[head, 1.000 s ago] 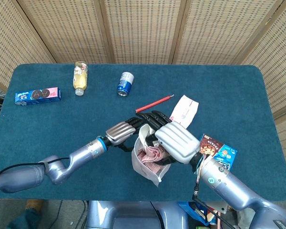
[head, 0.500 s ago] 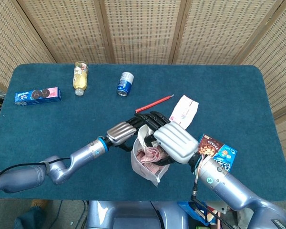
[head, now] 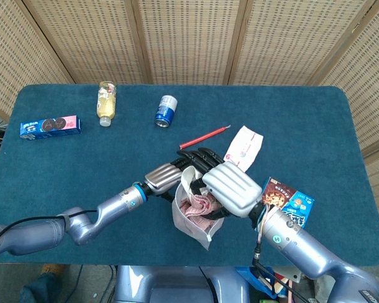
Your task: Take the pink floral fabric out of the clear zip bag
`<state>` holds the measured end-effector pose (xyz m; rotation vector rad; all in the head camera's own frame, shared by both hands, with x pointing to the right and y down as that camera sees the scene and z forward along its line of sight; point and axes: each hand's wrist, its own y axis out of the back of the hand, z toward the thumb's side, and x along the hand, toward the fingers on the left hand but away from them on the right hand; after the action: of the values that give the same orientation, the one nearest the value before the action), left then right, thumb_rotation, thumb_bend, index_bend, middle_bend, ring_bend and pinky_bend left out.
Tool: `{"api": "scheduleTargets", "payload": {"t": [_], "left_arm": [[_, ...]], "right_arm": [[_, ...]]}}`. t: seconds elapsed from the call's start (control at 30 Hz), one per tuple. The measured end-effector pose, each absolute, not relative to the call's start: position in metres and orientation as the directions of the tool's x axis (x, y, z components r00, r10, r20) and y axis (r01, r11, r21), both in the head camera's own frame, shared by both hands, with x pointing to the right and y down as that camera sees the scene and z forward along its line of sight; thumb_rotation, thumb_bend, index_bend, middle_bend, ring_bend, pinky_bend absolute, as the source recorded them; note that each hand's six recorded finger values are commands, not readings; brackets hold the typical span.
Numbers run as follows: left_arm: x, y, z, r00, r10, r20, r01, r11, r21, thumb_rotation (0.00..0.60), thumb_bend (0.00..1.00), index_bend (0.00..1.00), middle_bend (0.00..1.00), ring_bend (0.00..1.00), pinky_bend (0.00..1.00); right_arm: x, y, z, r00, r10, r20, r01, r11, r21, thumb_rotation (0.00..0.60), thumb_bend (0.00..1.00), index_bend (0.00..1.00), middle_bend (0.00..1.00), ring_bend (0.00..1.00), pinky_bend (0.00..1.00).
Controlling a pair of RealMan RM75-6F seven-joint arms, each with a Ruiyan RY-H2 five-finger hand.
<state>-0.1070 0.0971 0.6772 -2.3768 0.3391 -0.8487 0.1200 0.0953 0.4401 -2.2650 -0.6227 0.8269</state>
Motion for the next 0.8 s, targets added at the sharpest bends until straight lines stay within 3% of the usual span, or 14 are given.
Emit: {"api": "scheduleTargets", "payload": {"t": [0.8], "left_arm": [[-0.1033,0.1025,0.6831,0.766,-0.403,0.501,-0.007,-0.784,-0.62,0.6,0.48,0.45,0.0,0.0,0.0]], "right_arm": [[0.1184,0.0953,0.4399,0.692,0.608,-0.389,0.213,-0.686,-0.695,0.6,0.66,0.81,0.0,0.0,0.0]]}}
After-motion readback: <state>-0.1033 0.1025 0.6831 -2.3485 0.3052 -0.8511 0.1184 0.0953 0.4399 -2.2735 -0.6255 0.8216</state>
